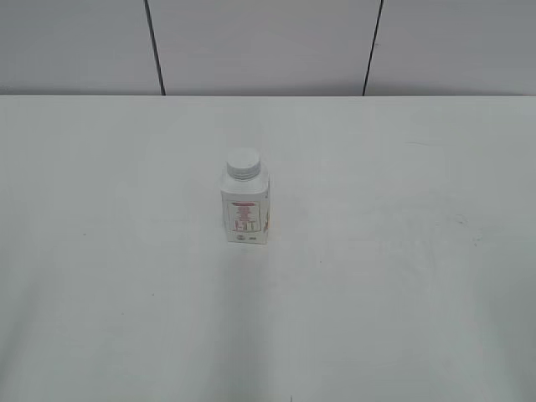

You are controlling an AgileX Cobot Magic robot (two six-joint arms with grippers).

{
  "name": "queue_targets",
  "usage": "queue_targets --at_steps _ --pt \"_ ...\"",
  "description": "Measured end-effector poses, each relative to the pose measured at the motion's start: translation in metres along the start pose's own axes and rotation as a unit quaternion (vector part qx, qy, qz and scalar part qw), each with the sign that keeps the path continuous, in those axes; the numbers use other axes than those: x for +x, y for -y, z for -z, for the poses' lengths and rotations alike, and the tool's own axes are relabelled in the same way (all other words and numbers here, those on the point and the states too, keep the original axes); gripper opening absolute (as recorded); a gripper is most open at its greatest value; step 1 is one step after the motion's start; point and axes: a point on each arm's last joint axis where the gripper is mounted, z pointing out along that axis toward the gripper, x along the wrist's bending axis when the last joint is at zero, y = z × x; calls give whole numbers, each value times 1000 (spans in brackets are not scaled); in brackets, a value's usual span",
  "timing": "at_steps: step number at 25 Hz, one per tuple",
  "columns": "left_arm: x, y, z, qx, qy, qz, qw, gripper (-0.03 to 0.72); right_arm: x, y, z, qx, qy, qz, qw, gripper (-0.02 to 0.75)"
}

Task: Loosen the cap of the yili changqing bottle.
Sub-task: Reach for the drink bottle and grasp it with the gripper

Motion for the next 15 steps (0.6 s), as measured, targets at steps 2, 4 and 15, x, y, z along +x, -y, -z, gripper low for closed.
queue_targets --at_steps 2,4,15 --pt "0 0 0 -1 -2 -1 1000 460 0 0 0 0 0 0 1000 575" --pt "1 -3 1 -11 -4 -2 1000 460 0 0 0 0 0 0 1000 575" --pt "8 -39 -4 -255 -45 -13 966 460 0 0 0 0 0 0 1000 575"
